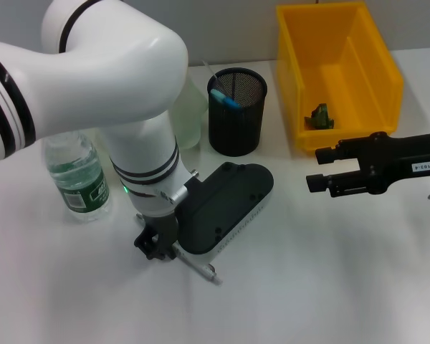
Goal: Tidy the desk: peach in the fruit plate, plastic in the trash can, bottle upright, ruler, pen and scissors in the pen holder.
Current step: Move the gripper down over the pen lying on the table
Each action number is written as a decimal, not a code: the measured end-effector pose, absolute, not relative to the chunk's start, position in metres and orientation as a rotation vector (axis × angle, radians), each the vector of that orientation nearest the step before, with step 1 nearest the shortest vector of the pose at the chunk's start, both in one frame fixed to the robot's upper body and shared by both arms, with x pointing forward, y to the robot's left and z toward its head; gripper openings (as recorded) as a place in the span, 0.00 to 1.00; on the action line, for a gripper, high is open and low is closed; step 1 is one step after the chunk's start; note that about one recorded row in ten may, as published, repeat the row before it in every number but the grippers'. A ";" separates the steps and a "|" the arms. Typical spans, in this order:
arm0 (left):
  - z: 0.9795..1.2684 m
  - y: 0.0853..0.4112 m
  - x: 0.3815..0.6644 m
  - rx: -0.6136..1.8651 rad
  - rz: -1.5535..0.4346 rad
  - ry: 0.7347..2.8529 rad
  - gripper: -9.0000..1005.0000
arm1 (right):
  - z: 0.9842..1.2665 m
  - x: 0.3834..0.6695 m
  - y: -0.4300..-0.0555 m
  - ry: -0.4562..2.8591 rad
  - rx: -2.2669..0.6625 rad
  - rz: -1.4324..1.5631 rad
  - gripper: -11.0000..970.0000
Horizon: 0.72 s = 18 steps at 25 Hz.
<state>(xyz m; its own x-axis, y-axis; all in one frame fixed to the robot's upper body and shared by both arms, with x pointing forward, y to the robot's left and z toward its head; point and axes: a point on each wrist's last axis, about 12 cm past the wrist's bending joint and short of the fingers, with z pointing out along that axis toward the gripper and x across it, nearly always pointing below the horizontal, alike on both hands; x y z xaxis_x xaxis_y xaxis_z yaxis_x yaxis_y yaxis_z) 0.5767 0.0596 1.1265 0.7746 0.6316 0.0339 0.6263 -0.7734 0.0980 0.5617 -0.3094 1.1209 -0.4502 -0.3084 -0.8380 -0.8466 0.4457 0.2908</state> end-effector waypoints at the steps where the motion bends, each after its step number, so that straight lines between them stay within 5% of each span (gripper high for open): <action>1: 1.127 0.060 0.577 2.883 0.099 1.023 0.33 | 1.121 0.562 -0.309 1.975 -0.966 0.948 0.75; 18: 1.125 0.058 0.576 2.889 0.118 1.005 0.27 | 1.125 0.562 -0.308 1.975 -0.974 0.961 0.75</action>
